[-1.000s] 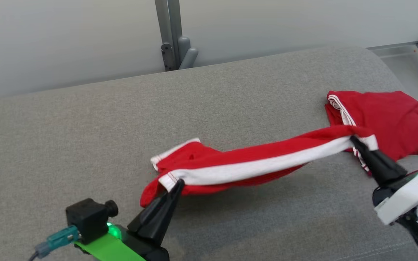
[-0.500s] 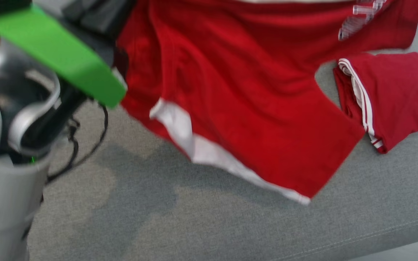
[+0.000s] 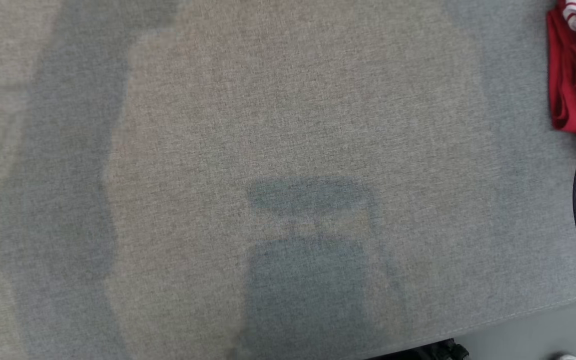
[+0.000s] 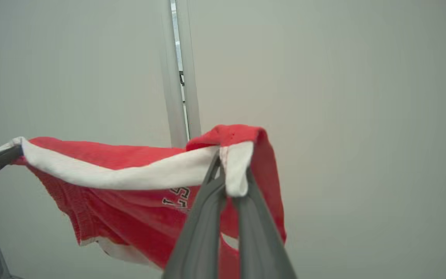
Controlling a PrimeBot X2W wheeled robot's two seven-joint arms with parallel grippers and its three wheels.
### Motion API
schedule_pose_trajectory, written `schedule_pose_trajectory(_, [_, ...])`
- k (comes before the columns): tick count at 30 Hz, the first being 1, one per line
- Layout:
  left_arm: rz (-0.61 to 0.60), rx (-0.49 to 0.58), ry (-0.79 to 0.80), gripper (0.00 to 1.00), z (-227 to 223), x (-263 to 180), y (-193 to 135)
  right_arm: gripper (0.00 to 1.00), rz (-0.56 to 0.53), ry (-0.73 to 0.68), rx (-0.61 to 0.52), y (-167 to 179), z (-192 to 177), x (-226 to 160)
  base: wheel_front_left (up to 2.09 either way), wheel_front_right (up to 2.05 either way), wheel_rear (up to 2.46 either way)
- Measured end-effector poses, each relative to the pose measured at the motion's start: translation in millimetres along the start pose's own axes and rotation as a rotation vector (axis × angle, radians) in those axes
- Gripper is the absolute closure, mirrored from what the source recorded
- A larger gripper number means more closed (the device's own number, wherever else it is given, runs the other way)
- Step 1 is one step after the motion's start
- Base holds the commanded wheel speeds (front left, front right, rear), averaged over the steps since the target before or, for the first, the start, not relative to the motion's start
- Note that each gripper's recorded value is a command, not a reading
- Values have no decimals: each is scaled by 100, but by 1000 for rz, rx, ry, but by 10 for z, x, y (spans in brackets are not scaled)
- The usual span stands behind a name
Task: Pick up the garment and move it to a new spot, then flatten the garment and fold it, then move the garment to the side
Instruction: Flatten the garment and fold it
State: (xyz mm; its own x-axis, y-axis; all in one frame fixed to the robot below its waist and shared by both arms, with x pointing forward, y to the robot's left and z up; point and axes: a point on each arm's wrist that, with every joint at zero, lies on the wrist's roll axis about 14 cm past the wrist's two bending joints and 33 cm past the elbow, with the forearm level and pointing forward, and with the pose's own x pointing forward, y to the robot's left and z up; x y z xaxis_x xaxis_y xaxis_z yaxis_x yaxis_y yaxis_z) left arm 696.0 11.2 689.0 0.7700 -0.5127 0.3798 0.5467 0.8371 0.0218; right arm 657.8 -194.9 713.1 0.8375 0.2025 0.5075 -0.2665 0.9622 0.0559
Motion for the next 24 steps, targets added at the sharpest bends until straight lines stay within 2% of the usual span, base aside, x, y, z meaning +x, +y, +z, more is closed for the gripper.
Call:
schedule_pose_trajectory(2, [21, -34, -15, 100, -316, -48, 101, 100, 20, 82, 11, 57, -461, -112, 0, 0, 0])
schedule_pose_trajectory(4, [30, -32, 13, 100, -742, -197, 155, 100, 21, 202, 14, 42, -988, -390, 0, 0, 0])
schedule_pose_trajectory(7, [10, -34, 149, 100, -1494, -604, 79, 100, -3, 389, 30, -18, -1657, -1031, 0, 0, 0])
schedule_pose_trajectory(10, [20, -138, 286, 100, -2033, -1123, -88, 100, -35, 537, 78, 24, -2020, -1673, 0, 0, 0])
schedule_pose_trajectory(14, [28, -247, 377, 100, -2244, -1728, -324, 100, -54, 649, 130, 165, -2097, -2323, 0, 0, 0])
schedule_pose_trajectory(18, [31, -324, 418, 100, -2156, -2260, -648, 100, -106, 689, 175, 228, -1895, -2840, 0, 0, 0])
schedule_pose_trajectory(20, [52, -351, 450, 100, -2085, -2566, -824, 100, -94, 736, 166, 319, -1791, -3149, 0, 0, 0])
schedule_pose_trajectory(24, [123, -394, 556, 100, -1918, -3289, -1161, 100, -141, 802, 175, 390, -1509, -3737, 0, 0, 0])
